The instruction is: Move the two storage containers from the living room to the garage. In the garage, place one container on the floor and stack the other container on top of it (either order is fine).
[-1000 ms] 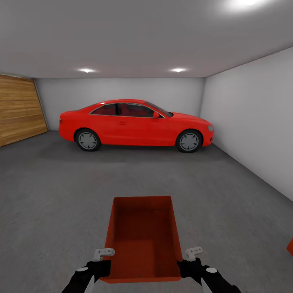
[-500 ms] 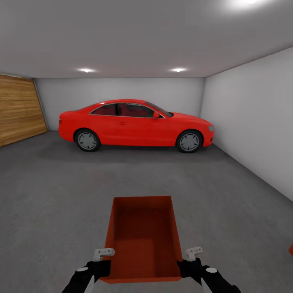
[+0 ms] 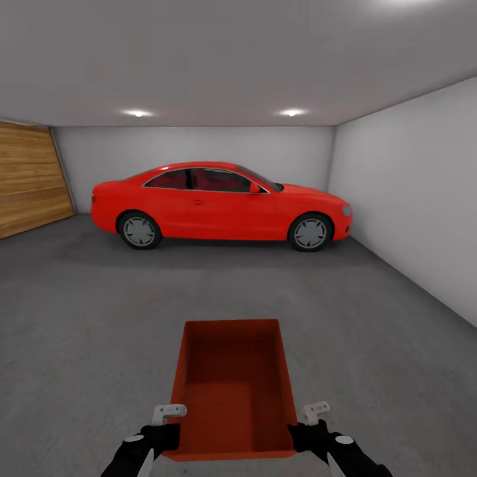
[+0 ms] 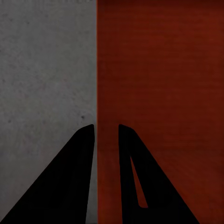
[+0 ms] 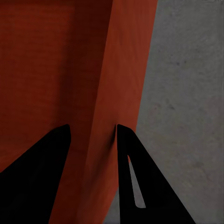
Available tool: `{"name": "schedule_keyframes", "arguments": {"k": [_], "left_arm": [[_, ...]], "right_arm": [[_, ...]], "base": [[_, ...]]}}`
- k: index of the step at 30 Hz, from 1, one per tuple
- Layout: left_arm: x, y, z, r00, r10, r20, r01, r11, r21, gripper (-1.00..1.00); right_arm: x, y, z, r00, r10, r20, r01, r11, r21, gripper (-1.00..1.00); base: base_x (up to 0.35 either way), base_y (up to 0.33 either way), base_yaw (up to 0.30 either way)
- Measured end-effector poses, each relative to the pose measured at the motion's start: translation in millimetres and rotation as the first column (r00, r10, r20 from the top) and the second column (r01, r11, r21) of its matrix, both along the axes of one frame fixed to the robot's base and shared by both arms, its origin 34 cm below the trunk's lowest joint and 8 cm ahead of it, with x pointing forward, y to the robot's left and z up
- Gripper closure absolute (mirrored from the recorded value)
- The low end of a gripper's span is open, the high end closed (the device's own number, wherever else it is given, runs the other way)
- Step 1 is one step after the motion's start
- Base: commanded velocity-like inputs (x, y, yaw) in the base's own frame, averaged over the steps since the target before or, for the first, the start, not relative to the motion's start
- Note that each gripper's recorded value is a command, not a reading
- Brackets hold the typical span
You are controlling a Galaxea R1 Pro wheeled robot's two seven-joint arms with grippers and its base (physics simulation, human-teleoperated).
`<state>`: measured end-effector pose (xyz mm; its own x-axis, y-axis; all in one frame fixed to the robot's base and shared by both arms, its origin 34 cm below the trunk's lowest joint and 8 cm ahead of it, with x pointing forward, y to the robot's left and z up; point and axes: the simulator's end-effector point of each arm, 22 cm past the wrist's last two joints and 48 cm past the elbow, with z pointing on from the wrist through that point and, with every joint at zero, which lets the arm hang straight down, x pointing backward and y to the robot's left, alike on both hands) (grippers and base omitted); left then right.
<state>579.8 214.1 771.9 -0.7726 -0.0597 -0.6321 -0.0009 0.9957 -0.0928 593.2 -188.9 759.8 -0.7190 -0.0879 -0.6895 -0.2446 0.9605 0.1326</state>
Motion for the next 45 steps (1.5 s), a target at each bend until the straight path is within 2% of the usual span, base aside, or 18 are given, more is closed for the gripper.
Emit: {"name": "schedule_keyframes", "arguments": {"k": [26, 45], "left_arm": [[0.0, 0.0, 0.0, 1.0, 0.0, 0.0, 0.0, 1.0, 0.0, 1.0], [0.1, -0.1, 0.0, 1.0, 0.0, 0.0, 0.0, 1.0, 0.0, 1.0]], "right_arm": [[0.0, 0.0, 0.0, 1.0, 0.0, 0.0, 0.0, 1.0, 0.0, 1.0], [0.0, -0.1, 0.0, 1.0, 0.0, 0.0, 0.0, 1.0, 0.0, 1.0]], "base": [[0.324, 0.0, -0.006], [0.324, 0.0, -0.271]]}}
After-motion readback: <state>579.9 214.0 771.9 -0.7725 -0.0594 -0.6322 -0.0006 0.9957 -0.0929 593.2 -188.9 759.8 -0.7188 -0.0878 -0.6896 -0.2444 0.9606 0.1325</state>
